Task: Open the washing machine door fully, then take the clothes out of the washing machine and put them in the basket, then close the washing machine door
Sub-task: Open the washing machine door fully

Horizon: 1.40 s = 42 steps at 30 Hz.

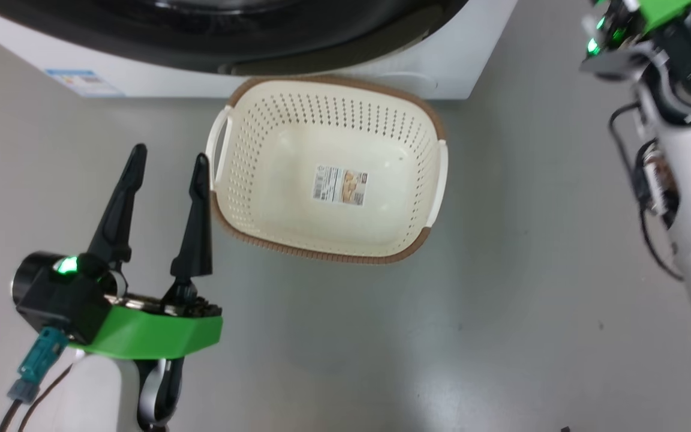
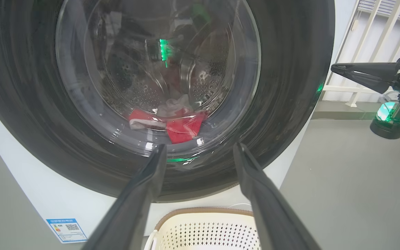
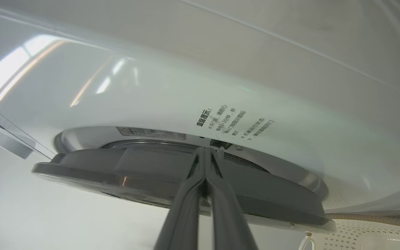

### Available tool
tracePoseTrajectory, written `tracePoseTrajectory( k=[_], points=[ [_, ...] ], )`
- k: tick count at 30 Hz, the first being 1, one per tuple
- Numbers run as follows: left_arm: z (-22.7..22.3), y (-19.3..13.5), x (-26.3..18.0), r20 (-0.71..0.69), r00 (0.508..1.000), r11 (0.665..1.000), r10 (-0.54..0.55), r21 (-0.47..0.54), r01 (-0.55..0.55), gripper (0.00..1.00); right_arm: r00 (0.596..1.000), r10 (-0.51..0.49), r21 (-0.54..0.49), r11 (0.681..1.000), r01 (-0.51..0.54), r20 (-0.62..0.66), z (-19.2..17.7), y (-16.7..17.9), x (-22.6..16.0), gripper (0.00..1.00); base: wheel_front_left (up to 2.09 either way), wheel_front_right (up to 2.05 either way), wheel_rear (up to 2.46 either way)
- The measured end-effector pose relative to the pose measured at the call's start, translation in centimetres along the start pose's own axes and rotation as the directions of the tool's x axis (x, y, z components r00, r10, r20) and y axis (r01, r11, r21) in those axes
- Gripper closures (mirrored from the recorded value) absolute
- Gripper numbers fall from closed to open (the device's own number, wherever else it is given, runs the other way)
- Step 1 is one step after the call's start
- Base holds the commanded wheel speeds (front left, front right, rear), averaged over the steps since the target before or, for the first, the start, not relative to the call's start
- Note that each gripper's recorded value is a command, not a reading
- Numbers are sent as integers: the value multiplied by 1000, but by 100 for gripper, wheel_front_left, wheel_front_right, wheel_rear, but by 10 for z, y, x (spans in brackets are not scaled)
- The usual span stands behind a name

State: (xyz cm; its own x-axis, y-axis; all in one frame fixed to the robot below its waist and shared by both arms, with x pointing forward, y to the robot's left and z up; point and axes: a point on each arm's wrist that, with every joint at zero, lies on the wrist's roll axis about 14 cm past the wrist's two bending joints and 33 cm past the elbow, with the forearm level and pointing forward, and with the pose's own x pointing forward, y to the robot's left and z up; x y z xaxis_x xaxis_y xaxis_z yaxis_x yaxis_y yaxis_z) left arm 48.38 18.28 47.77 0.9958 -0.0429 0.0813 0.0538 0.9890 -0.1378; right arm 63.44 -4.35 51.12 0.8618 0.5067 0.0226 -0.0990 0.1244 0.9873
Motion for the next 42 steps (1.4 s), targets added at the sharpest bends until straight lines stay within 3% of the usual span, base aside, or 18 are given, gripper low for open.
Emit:
tracePoseTrajectory(
  k=[10,27,42],
  points=[
    [-23,8,8,-44,999,1000,11,6,-11,0,976,27,6,1000,-26,-217,-17,-10,27,100,0,0,0],
    [-41,9,13,-76,997,1000,9,8,-8,0,947,78,5,997,-81,-312,-26,-5,42,100,0,0,0],
    [-33,3,18,-53,999,1000,-6,1,6,0,882,119,-36,988,-152,-456,-44,23,31,100,0,0,0]
  ],
)
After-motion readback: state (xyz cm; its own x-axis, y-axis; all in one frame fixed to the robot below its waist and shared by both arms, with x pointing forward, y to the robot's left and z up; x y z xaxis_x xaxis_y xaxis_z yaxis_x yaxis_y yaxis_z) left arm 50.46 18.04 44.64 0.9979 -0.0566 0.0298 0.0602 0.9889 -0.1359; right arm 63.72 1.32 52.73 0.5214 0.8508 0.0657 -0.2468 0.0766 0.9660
